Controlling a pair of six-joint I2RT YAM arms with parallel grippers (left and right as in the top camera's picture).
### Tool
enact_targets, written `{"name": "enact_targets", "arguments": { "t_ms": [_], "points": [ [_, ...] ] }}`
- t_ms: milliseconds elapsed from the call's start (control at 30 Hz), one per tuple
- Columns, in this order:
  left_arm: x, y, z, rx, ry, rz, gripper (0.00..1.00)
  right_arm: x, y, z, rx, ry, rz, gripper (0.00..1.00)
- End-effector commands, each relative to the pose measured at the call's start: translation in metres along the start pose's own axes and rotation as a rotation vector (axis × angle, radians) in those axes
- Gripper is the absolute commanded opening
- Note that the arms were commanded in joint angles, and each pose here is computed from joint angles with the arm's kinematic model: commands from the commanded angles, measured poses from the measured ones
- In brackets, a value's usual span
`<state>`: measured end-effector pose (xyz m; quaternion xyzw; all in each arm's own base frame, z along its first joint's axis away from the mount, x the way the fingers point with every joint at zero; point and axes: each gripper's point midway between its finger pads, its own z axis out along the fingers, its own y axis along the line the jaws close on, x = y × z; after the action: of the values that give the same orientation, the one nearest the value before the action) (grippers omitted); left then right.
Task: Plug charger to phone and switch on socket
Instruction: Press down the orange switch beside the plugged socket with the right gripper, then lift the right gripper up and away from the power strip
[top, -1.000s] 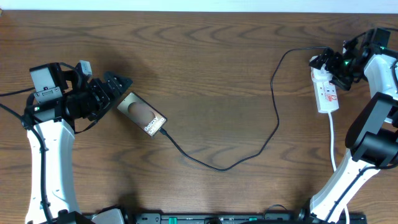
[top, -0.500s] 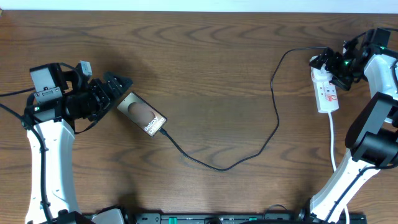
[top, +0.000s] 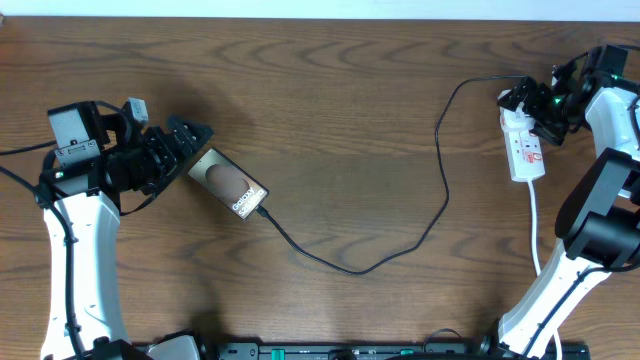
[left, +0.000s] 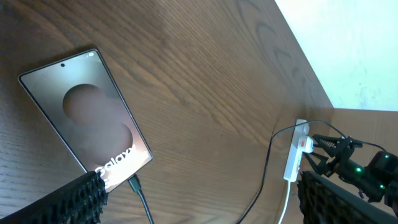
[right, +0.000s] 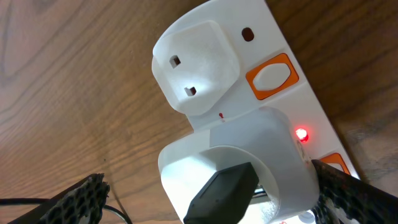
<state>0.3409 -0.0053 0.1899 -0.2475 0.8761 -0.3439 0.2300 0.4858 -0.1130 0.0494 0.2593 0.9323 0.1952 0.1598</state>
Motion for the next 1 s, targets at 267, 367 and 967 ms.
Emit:
{"name": "enact_targets", "arguments": {
  "t_ms": [267, 367, 967],
  "points": [
    [-0.002, 0.000, -0.003, -0.011, -0.012, -0.003, 0.94, -0.002, 0.013, 0.001, -0.061, 0.001, 0.009, 0.99],
    [-0.002, 0.000, -0.003, -0.011, -0.012, -0.003, 0.94, -0.005, 0.011, -0.005, -0.055, -0.004, 0.015, 0.99],
    [-0.006, -0.001, -0.003, -0.004, -0.028, 0.011, 0.94, -0.027, 0.023, -0.072, 0.076, -0.033, 0.003, 0.99]
  ]
}}
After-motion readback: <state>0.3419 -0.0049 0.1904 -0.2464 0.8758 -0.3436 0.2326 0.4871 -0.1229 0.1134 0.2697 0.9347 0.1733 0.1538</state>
